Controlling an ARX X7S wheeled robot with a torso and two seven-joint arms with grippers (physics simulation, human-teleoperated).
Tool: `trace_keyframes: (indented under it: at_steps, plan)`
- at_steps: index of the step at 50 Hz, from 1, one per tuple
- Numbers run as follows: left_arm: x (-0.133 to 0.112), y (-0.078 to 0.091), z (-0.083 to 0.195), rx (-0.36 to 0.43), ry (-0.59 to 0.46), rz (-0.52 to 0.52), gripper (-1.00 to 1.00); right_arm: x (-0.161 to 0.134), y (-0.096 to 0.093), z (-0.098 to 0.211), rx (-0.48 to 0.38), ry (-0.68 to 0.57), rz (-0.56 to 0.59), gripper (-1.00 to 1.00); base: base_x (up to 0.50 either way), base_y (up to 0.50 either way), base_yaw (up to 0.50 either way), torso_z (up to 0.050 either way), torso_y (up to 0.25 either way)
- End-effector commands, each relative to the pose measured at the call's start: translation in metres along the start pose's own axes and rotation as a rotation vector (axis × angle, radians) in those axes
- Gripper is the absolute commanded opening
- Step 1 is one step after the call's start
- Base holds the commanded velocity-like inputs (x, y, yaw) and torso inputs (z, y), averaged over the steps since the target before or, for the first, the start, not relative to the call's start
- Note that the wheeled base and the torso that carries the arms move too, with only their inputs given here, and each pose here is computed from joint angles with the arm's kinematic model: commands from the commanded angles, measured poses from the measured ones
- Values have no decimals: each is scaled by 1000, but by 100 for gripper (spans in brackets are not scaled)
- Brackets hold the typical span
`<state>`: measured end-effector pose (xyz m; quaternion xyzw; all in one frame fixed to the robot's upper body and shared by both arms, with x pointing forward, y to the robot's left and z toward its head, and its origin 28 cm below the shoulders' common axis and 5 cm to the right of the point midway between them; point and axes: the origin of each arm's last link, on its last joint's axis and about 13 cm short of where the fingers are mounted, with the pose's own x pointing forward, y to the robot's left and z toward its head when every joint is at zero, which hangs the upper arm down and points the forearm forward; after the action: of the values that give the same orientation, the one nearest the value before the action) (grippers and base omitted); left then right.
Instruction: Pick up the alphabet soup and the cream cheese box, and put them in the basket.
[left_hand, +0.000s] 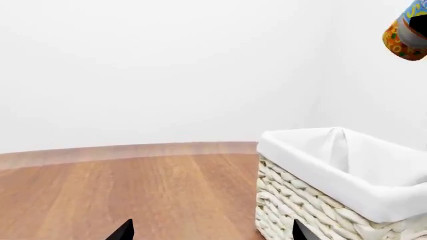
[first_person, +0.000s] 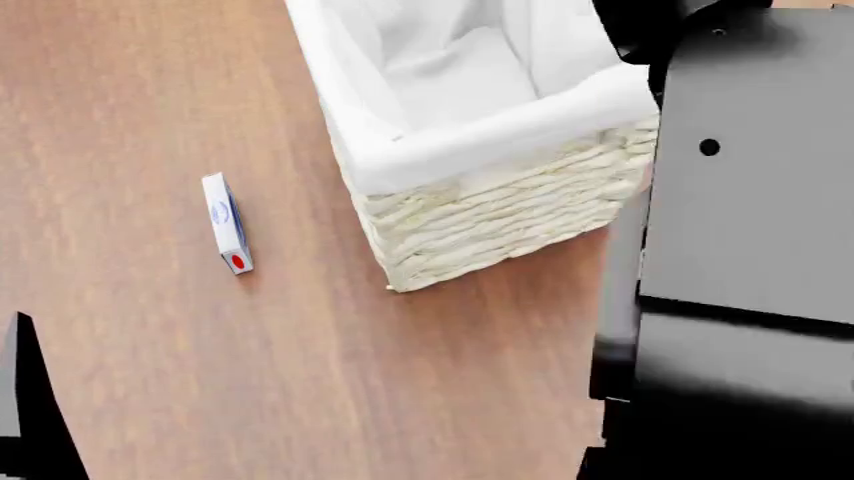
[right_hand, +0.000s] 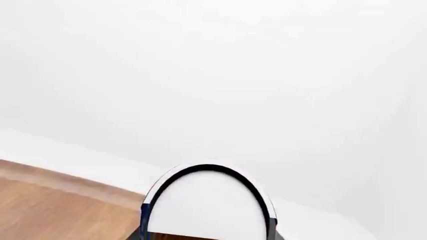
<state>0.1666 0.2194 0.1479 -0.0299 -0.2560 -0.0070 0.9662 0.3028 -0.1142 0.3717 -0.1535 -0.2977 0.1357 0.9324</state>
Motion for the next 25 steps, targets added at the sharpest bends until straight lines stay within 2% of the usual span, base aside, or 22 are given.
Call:
trace_keyframes:
  at_steps: [1, 2, 3, 8, 22, 25]
  plan:
    - [-1, -1, 1, -10, -1, -11, 100, 73, -36, 29, -43, 309, 160, -100, 0, 0, 0, 0, 0]
    - [0, -1, 1, -10, -1, -12, 100, 74, -35, 27, -32, 334, 152, -100, 0, 0, 0, 0, 0]
    - [0, -2, 2, -15, -4, -16, 100, 75, -29, 15, -80, 395, 201, -100, 0, 0, 0, 0, 0]
    - [-1, 0, 2, -14, -3, -7, 100, 76, -25, 11, -62, 408, 229, -100, 0, 0, 0, 0, 0]
    - [-1, 1, 0, -15, 4, -2, 100, 74, -22, 1, -81, 443, 255, -100, 0, 0, 0, 0, 1]
    - [-1, 2, 0, -14, 4, -1, 100, 69, -19, -9, -101, 468, 268, -100, 0, 0, 0, 0, 0]
